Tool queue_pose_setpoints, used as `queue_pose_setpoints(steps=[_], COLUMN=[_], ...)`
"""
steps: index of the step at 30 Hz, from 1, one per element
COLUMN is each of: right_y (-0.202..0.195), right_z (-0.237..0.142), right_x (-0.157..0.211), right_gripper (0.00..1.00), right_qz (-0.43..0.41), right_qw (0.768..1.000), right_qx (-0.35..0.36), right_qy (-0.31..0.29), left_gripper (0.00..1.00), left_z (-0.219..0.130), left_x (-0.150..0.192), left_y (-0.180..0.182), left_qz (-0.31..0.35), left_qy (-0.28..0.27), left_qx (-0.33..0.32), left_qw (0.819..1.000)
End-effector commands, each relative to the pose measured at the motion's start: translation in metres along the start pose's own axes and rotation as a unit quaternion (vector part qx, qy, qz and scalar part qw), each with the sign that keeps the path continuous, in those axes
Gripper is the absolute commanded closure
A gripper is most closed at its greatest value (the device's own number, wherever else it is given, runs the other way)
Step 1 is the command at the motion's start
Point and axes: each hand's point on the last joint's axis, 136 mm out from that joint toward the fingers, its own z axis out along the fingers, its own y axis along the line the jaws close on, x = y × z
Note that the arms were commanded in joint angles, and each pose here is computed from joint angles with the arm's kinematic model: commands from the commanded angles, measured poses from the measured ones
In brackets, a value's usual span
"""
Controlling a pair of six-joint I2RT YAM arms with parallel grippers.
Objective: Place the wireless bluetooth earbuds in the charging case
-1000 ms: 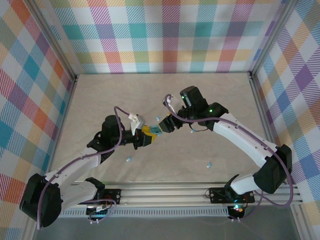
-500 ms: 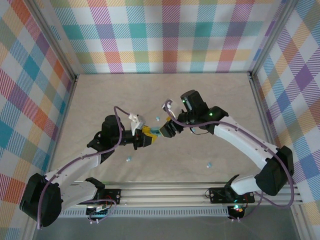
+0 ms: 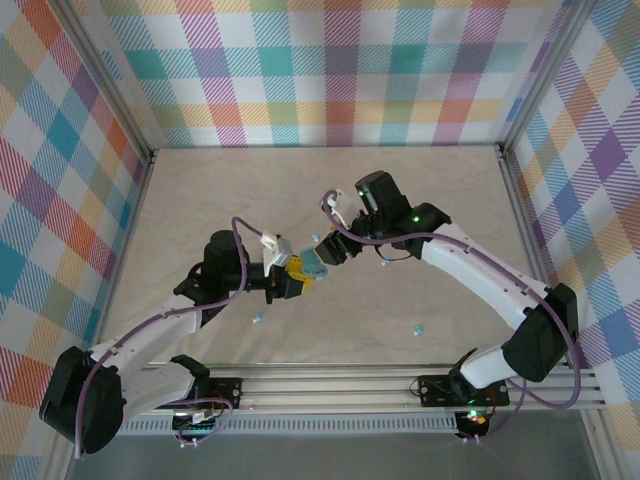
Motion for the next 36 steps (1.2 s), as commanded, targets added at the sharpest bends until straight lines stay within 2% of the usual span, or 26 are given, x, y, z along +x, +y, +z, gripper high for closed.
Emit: queue_pose_setpoints(steps=[1,10,18,36], right_y=[-0.007,0.012,0.016,-0.007], right_z=[-0.002,-0.022,-0.030,-0.058], right_x=[-0.001,-0.005,-0.009,0.003], right_gripper=[0.26,0.25,0.25,0.24], right_qz=[0.030,0.043,0.059,0.089], right_qw=[0.999,0.999,0.998,0.994], right_qx=[0.016,-0.019,-0.024,0.054], right_qy=[0.005,0.001,-0.004,-0.014], left_gripper=[0.82,0.82,0.83,0.84], left_z=[0.001,0.015,0.017,0.015], left_x=[-0.024,-0.030,-0.033,-0.036], left_y=[-0.017,0.002,0.014,0.018], left_qz=[0.059,0.000,-0.033,-0.050], left_qy=[-0.020,-0.009,-0.010,-0.012], left_qx=[0.052,0.056,0.049,0.050], left_qw=[0.997,0.998,0.998,0.997])
